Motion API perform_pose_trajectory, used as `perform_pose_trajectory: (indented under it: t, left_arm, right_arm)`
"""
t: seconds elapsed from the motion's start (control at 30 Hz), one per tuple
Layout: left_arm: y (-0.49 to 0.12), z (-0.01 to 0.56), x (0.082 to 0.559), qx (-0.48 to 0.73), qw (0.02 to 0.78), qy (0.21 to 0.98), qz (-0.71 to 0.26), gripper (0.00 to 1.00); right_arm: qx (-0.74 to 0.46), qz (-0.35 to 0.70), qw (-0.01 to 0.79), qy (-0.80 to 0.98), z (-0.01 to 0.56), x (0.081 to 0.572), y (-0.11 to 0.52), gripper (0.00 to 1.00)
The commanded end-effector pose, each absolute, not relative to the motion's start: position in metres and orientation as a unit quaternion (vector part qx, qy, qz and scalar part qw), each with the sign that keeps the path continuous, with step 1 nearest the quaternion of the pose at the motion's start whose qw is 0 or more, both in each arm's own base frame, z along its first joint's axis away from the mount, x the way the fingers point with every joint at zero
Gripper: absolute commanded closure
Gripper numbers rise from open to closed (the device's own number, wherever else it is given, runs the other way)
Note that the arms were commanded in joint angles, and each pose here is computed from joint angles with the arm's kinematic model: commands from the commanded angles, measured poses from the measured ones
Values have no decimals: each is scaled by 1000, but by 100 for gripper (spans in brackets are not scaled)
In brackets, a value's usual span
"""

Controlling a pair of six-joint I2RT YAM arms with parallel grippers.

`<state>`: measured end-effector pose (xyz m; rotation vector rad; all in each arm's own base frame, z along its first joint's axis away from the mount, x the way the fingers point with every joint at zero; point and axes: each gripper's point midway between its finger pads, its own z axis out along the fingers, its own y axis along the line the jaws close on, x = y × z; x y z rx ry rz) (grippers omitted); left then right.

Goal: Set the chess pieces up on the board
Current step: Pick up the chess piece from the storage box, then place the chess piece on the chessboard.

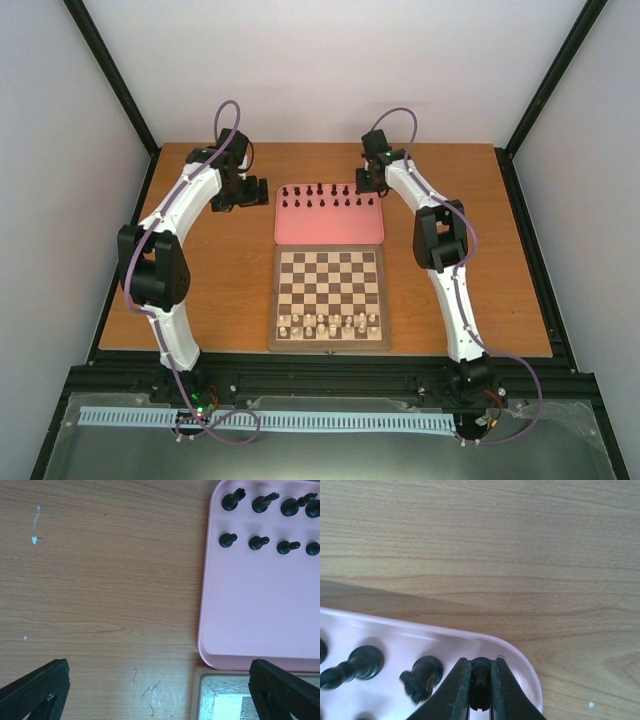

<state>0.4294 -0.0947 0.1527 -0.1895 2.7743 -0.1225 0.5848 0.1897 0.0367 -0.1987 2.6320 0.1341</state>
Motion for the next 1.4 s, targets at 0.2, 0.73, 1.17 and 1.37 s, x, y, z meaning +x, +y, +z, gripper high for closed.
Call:
perform_pose_trajectory:
  t: [0.2,0.73,1.17,1.37]
  left_arm:
    - [-96,157,427,-59,182,980,-46,0]
    - [-94,164,424,-63,191,978,-48,0]
    - [-97,166,422,-65,193,977,-58,0]
    - [-96,166,421,-65,194,977,-56,0]
  right_arm:
    - [-79,62,341,935,164,564,192,97]
    - [-121,90,243,958,123,357,190,96]
    - [-120,113,205,965,83,344,207,96]
    - [-117,102,185,970,68,339,203,96]
